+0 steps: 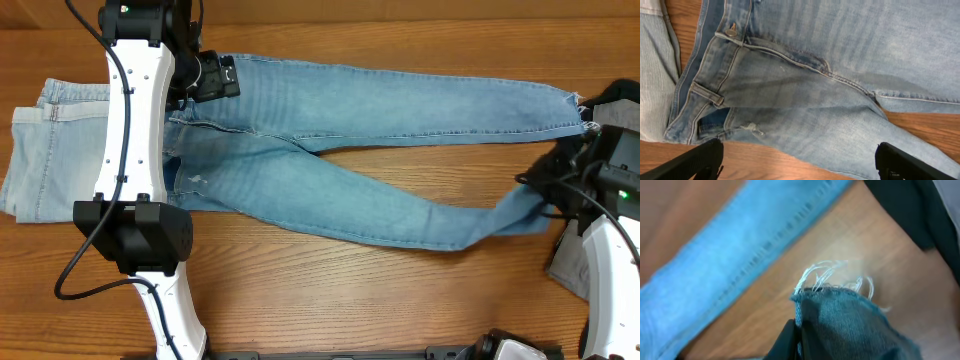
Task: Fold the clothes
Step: 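Grasp the lower leg hem with the right gripper and lift it onto the upper leg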
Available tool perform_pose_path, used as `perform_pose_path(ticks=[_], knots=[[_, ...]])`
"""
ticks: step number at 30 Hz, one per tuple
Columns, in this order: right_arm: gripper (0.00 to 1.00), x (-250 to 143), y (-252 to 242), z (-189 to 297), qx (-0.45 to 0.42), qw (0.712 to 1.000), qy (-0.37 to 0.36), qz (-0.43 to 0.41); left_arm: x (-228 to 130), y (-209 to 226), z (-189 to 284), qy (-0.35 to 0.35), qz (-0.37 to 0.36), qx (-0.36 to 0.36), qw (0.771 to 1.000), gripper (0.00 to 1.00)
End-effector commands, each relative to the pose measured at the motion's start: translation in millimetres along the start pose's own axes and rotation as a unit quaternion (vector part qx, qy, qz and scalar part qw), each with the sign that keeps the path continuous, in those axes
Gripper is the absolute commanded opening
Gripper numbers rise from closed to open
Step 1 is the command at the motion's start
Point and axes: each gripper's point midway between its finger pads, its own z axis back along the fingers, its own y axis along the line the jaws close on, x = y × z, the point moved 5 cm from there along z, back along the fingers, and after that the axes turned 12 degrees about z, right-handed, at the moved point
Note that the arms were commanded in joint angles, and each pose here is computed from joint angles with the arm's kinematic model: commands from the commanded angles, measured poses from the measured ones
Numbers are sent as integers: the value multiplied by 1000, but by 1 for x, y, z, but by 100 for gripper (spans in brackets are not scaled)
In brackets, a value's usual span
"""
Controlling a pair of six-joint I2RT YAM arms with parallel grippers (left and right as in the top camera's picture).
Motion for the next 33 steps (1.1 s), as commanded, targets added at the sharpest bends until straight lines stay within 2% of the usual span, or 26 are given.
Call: perform_pose_path(ticks=[1,5,10,19,22,25,28,31,33], knots=[[4,27,12,6,19,998,-58,36,2,-6,1,-9,-7,-11,1000,100],[4,45,14,-5,20,991,-95,93,7,-8,1,-22,3,-18,1000,100],[4,81,32,4,63,972,-186,130,9,-10,1,-27,3,-21,999,100],[4,143,60,63,72,926,-308,205,11,-10,1,-31,7,-24,999,100],[4,150,69,75,110,906,-332,238,12,-10,2,-33,7,-24,999,100],[4,166,59,107,156,880,-368,255,12,-10,2,-34,7,-23,999,100],[4,168,38,122,193,867,-372,269,13,-10,2,-35,7,-24,999,100],[4,162,24,127,198,843,-373,332,12,-10,2,-34,7,-24,999,100],[4,152,14,119,189,850,-349,347,11,-10,1,-31,8,-22,999,100]])
